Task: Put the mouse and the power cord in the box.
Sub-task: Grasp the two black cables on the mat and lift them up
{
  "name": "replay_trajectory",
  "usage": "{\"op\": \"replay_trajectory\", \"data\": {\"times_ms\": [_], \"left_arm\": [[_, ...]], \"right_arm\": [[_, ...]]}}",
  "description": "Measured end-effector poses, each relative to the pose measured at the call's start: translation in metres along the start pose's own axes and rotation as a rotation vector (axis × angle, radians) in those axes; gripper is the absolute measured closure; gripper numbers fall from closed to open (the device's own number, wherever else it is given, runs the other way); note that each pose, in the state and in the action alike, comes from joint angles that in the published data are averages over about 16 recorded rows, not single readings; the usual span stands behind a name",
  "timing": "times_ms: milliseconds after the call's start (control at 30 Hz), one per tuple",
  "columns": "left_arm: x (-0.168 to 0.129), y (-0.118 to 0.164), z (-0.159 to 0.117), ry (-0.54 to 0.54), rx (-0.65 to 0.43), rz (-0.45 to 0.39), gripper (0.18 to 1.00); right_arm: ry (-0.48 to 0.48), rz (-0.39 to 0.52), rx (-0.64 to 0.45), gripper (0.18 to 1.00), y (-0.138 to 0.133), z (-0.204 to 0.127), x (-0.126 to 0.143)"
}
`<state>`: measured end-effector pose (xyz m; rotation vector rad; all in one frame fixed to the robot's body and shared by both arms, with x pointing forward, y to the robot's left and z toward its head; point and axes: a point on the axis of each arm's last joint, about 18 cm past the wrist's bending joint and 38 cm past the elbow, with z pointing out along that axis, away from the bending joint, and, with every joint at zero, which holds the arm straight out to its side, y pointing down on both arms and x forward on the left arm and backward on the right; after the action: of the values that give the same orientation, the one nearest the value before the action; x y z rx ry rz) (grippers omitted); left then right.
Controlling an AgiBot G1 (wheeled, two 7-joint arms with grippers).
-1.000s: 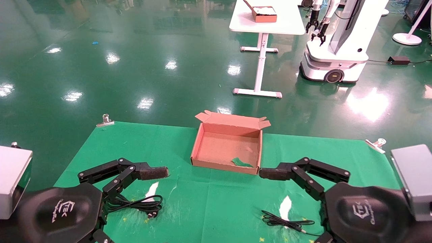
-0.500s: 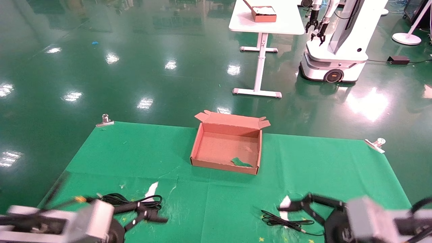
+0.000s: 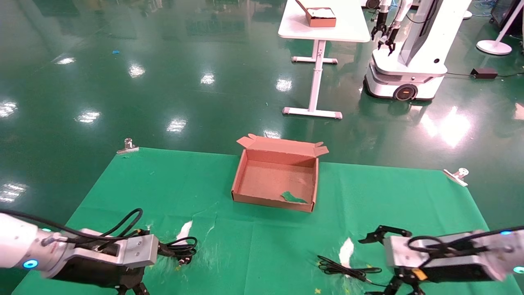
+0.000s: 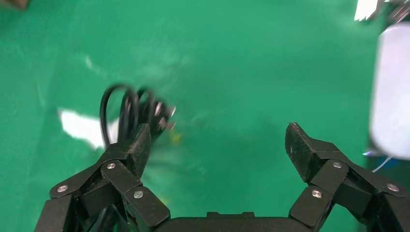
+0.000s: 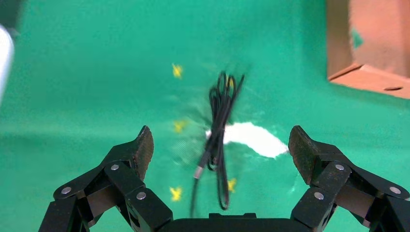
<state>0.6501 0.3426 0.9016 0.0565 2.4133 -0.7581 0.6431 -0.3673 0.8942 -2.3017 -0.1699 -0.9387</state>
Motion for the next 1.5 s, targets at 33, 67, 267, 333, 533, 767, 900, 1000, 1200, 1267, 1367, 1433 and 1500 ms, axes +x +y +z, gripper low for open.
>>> {"op": "replay_trajectory", "data": {"times_ms": [33,67,267,333,533,767,900,1000,1200,1267,1367,1433,1500], "left_arm": [[-0.004,0.003,0.003,-0.008,-0.017,0.008,0.184],[-0.007,0.005,0.005,-0.016,-0.035,0.017,0.184],[-0.023,0.017,0.018,-0.052,-0.123,0.076,0.184],[-0.027,0.020,0.021,-0.063,-0.145,0.093,0.184],[-0.036,0.026,0.025,-0.095,-0.190,0.124,0.184],[-0.042,0.031,0.026,-0.122,-0.212,0.134,0.184],[-0.044,0.032,0.024,-0.129,-0.224,0.144,0.184],[-0.046,0.032,0.024,-0.130,-0.231,0.151,0.185],[-0.047,0.032,0.022,-0.128,-0.239,0.161,0.193],[-0.047,0.032,0.022,-0.128,-0.241,0.162,0.201],[-0.047,0.032,0.022,-0.128,-0.239,0.161,0.212],[-0.046,0.032,0.022,-0.128,-0.238,0.160,0.230],[-0.046,0.032,0.023,-0.129,-0.236,0.159,0.248]], "right_arm": [[0.000,-0.011,-0.017,0.178,0.002,0.005,0.003],[0.000,-0.022,-0.033,0.178,0.003,0.009,0.006],[0.000,-0.063,-0.104,0.178,0.011,0.030,0.016],[0.002,-0.070,-0.119,0.178,0.013,0.035,0.018],[0.008,-0.085,-0.145,0.178,0.015,0.044,0.022],[0.010,-0.090,-0.156,0.178,0.019,0.050,0.021],[0.011,-0.088,-0.159,0.178,0.020,0.051,0.020],[0.012,-0.087,-0.161,0.180,0.021,0.052,0.020],[0.015,-0.085,-0.163,0.194,0.022,0.052,0.020],[0.015,-0.085,-0.163,0.201,0.022,0.052,0.020],[0.016,-0.085,-0.162,0.223,0.022,0.051,0.020],[0.016,-0.086,-0.162,0.240,0.022,0.051,0.020],[0.016,-0.086,-0.161,0.257,0.022,0.051,0.020]]}}
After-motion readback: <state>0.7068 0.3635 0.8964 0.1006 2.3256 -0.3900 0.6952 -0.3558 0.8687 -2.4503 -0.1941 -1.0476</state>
